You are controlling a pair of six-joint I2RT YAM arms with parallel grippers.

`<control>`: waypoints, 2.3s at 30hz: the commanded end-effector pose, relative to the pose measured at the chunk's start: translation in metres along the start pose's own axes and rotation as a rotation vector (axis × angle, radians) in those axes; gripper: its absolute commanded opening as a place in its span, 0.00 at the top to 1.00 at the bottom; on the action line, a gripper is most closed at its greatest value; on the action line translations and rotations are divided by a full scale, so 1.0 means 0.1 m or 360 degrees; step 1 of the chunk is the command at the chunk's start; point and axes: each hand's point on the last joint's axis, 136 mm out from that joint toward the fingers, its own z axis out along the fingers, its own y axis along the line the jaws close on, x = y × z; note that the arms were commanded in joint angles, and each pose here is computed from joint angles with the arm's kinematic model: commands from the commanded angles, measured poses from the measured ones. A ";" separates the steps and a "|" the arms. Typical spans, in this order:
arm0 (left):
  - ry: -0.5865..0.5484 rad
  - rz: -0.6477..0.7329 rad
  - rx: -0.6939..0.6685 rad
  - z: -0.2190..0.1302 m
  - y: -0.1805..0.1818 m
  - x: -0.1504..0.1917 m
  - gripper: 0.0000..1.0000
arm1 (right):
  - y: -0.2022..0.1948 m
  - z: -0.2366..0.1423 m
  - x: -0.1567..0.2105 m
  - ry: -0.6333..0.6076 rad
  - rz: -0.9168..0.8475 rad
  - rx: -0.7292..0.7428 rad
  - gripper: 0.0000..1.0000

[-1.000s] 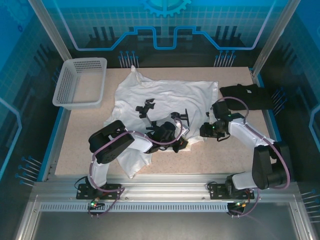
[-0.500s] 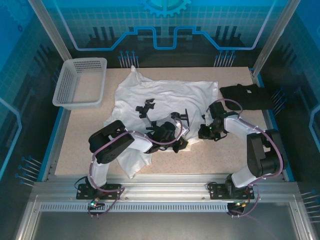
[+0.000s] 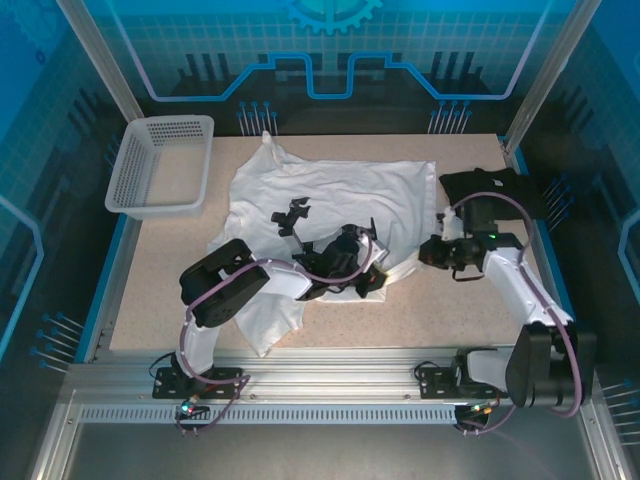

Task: Fold the inside-out t-shirt

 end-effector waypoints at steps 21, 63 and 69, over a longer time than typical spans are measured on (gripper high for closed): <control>0.0333 -0.1066 -0.1155 -2.52 0.60 1.27 0.53 | -0.31 -0.25 -0.37 -0.0285 0.0132 0.0100 1.00; 0.0395 -0.0461 -0.0955 -1.41 0.46 0.45 0.42 | -0.27 -0.22 -0.41 -0.0278 0.0041 0.0173 1.00; 0.0565 -0.0335 -0.0910 -1.26 0.09 0.89 0.47 | -0.28 -0.21 -0.41 -0.0269 0.0047 0.0161 1.00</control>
